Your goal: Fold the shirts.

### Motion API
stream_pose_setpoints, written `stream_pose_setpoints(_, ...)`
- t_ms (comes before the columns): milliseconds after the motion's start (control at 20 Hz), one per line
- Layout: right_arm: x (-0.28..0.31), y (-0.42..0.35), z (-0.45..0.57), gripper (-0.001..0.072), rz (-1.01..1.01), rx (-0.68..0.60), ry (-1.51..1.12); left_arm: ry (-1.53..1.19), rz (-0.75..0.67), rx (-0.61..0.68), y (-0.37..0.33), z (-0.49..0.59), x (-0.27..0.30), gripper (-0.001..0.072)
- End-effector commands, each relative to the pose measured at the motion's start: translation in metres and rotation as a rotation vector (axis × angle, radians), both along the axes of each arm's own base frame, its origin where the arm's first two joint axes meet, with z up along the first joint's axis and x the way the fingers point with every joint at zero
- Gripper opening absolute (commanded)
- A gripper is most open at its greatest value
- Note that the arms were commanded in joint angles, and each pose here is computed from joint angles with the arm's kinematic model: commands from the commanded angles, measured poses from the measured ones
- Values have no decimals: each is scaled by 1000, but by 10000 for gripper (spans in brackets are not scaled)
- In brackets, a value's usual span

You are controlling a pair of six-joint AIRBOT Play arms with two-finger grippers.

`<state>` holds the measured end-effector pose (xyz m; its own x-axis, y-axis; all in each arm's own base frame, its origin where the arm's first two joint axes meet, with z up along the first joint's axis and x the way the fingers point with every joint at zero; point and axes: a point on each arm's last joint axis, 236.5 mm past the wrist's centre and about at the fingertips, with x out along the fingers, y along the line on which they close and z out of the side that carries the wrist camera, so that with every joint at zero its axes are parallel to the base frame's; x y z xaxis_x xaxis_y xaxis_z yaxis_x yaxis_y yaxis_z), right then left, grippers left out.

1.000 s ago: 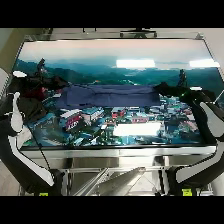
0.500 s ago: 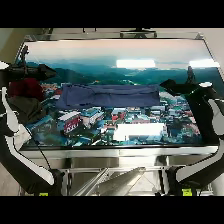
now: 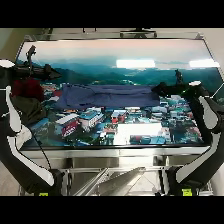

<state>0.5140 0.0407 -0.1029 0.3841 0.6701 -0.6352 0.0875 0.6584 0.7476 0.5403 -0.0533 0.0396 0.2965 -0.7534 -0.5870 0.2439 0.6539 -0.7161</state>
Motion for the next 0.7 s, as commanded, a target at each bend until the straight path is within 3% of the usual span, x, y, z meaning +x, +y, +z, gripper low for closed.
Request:
stream_pose_setpoints(0, 0, 9, 1, 114, 10, 27, 22, 3, -65, 1, -34, 0, -5, 12)
stream_pose_setpoints(50, -1, 10, 4, 18, 13, 35, 27, 3, -88, 1, -47, -2, -7, 12)
stream_pose_setpoints(400, 6, 21, 97, 19, 96, 72, -75, 76, -209, 10, -191, -67, -18, 9)
stream_pose_setpoints(650, -9, 34, 206, 19, 170, 81, -179, 153, -257, 124, -286, -136, -54, 8)
